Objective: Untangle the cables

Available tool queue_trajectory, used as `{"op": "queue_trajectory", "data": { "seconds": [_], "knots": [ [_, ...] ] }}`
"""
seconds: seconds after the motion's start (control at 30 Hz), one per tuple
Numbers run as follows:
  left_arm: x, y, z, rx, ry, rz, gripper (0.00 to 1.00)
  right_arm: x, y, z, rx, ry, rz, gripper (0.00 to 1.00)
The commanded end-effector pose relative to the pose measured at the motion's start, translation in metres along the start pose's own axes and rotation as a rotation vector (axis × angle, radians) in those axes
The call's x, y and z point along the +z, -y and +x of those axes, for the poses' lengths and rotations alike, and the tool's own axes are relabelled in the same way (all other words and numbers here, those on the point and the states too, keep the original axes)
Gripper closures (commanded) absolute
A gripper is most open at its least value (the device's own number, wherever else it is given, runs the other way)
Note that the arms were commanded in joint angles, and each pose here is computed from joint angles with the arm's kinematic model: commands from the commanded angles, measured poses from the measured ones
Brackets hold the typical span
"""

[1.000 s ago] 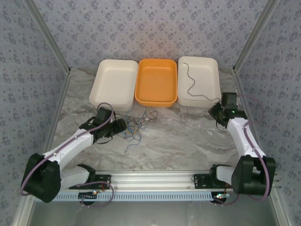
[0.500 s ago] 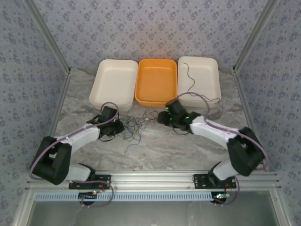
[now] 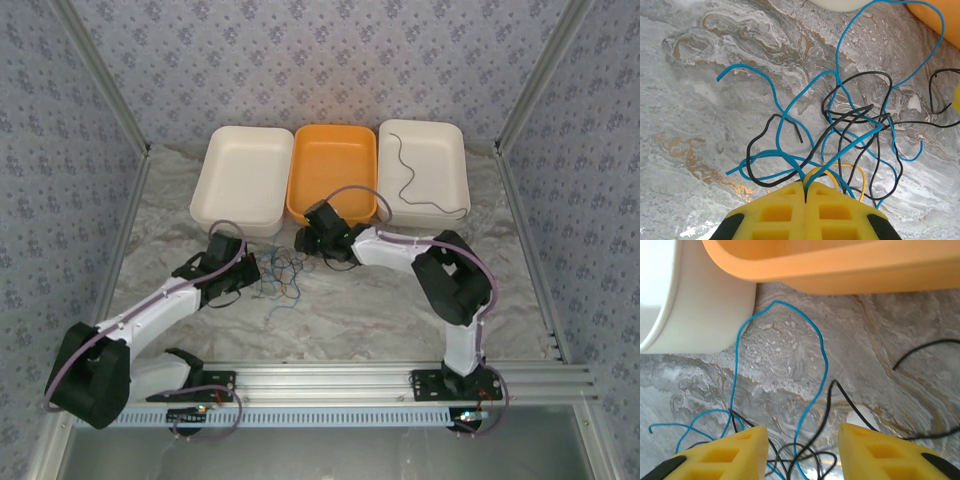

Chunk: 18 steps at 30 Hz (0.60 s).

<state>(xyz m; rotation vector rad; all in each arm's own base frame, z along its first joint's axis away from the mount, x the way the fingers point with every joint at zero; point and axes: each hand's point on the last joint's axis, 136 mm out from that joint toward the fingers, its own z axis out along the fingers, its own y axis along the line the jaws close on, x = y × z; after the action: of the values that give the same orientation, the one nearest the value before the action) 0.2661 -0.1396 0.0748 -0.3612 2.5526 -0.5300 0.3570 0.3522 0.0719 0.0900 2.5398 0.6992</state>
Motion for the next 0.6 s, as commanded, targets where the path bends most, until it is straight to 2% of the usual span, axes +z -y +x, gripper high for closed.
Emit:
{"op": "queue_trajectory", "data": {
  "seconds": [0.0, 0.03, 0.1, 0.13, 0.27, 0.33, 0.4, 0.57],
  "knots": [
    [-0.002, -0.008, 0.004, 0.026, -0.015, -0.041, 1.00, 0.004, -0.008, -0.010, 0.012, 0.026, -0.004, 0.56],
    [-0.002, -0.009, 0.003, 0.024, -0.015, -0.044, 1.00, 0.005, -0.007, -0.011, 0.015, 0.024, 0.004, 0.61],
    [-0.003, -0.011, 0.001, 0.024, -0.004, -0.059, 1.00, 0.006, 0.000, -0.009, 0.026, 0.021, 0.042, 0.89],
    [-0.004, -0.013, 0.000, 0.022, 0.002, -0.070, 1.00, 0.004, 0.007, -0.009, 0.031, 0.023, 0.069, 1.00],
    [-0.015, -0.035, -0.009, 0.005, 0.039, -0.175, 1.00, -0.046, 0.034, -0.021, 0.042, 0.138, 0.172, 1.00],
    [-0.019, -0.052, -0.013, -0.020, 0.043, -0.239, 1.00, -0.087, 0.051, -0.033, 0.031, 0.206, 0.241, 1.00],
    [-0.018, -0.065, -0.013, -0.055, 0.033, -0.274, 1.00, -0.144, 0.059, -0.059, 0.028, 0.306, 0.254, 1.00],
    [-0.018, -0.084, -0.017, -0.122, 0.049, -0.322, 1.00, -0.244, 0.100, -0.103, 0.081, 0.439, 0.307, 1.00]
  ]
}}
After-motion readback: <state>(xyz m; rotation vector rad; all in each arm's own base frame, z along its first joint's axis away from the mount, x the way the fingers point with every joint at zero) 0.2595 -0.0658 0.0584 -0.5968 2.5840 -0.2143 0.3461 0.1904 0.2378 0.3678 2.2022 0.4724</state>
